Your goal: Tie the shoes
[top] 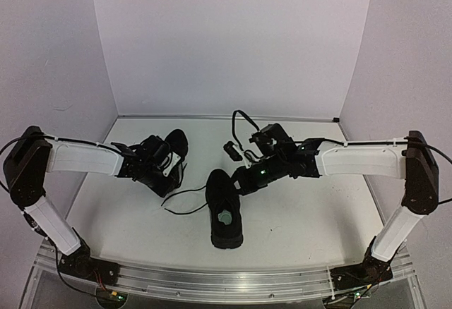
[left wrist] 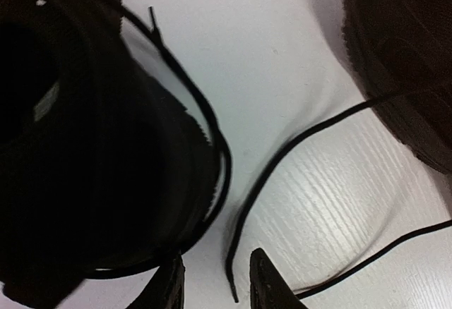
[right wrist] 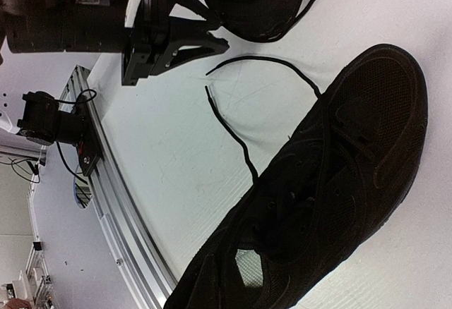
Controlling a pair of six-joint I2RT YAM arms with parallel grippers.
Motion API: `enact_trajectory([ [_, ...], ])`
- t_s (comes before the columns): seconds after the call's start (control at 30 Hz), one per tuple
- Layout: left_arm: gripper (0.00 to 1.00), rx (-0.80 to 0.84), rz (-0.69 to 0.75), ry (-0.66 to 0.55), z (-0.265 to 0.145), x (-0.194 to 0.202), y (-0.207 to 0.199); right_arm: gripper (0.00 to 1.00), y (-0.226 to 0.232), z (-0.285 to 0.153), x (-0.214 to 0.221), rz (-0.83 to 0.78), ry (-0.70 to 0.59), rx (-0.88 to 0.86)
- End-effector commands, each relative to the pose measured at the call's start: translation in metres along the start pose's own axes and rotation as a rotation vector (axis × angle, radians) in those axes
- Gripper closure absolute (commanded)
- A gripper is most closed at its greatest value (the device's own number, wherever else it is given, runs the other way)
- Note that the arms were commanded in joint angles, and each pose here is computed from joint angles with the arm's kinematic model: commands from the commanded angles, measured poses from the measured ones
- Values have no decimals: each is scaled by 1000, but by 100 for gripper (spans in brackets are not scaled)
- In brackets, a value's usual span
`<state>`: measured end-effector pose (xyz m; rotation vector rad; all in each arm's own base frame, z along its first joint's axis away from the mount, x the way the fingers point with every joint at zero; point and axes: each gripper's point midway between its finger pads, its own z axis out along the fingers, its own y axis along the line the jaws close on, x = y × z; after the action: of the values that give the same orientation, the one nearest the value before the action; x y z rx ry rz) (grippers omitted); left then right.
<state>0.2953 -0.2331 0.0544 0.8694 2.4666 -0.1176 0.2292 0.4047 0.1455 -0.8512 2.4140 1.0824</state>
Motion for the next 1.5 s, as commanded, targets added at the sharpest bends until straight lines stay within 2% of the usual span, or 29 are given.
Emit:
enact_trajectory([
  [0.0, 70, 37, -83, 29, 4, -11, 5, 100, 10, -12, -13, -21, -44, -4],
  [0.27, 76, 121, -87, 93, 21, -5, -3, 100, 10, -13, -15, -17, -48, -1],
  [0.4, 79, 134, -89, 93, 17, -6, -7, 100, 11, -14, -15, -17, -51, 3],
  [0.63, 78, 108, -119, 123, 10, 0, -3, 100, 11, -13, -14, -13, -49, 1],
  [1.47, 71, 69, -84, 254, 46, 13, 0, 100, 11, -12, -17, -16, -50, -2],
])
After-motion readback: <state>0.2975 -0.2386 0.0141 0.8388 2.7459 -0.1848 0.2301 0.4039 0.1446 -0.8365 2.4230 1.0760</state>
